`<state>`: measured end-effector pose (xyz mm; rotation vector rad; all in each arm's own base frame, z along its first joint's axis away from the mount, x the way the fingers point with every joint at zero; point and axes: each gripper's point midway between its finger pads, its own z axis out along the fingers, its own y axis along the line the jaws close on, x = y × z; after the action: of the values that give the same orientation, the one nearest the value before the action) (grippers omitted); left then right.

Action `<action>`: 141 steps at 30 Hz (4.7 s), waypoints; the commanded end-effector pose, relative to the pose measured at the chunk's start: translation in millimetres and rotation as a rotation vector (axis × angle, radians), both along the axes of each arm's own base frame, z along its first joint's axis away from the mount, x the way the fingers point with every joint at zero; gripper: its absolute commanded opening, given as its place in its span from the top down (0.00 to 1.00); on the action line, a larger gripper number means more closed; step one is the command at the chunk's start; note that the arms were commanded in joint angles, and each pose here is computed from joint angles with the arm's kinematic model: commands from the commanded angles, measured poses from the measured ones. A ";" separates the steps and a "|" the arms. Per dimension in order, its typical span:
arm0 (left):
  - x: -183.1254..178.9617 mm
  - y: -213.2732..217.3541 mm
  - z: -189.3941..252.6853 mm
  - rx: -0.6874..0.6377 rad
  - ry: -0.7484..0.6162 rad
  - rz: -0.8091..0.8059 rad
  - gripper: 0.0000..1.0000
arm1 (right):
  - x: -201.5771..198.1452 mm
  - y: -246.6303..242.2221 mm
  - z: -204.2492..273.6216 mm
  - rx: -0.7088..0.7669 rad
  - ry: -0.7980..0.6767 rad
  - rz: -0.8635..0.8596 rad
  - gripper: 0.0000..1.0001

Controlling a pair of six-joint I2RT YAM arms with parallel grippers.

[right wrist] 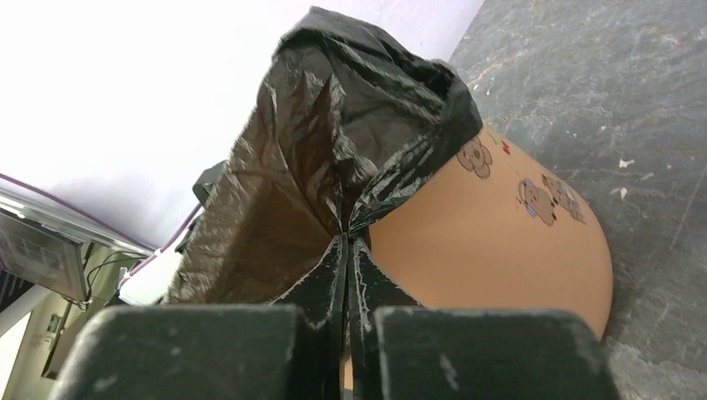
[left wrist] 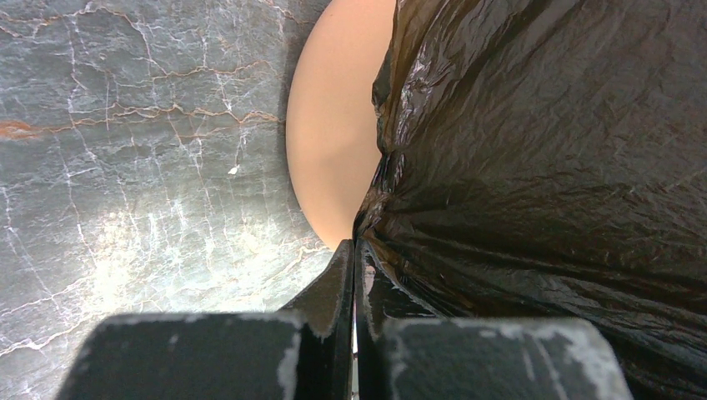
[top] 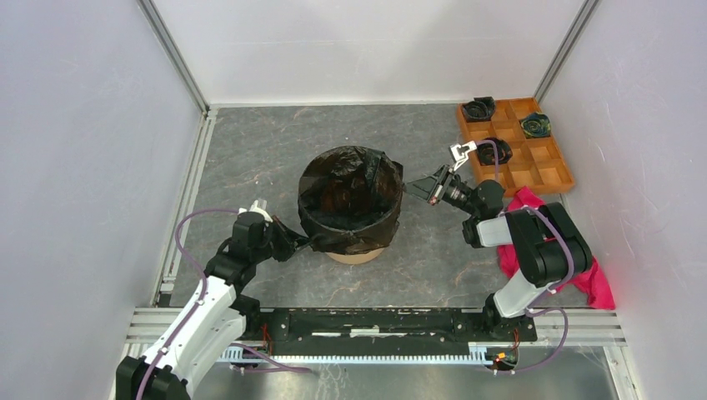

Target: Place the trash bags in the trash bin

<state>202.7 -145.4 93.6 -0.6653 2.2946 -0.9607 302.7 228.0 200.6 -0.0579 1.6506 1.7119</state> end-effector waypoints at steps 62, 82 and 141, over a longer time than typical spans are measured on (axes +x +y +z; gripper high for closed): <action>2.5 7.3 7.3 0.050 -0.037 0.005 0.98 | -109.3 41.2 13.8 -0.170 -0.233 -0.034 1.00; 11.6 18.6 -14.3 0.124 -0.014 0.053 0.98 | -98.2 37.9 -102.6 -0.562 -0.121 0.031 0.95; -38.5 123.0 283.7 0.495 -0.732 0.292 0.01 | 47.7 217.1 -45.0 -0.735 -0.559 -0.119 0.02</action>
<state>176.0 -32.7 363.9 -0.3667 1.6489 -0.4245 311.0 409.9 123.0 -0.8888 1.7905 0.8048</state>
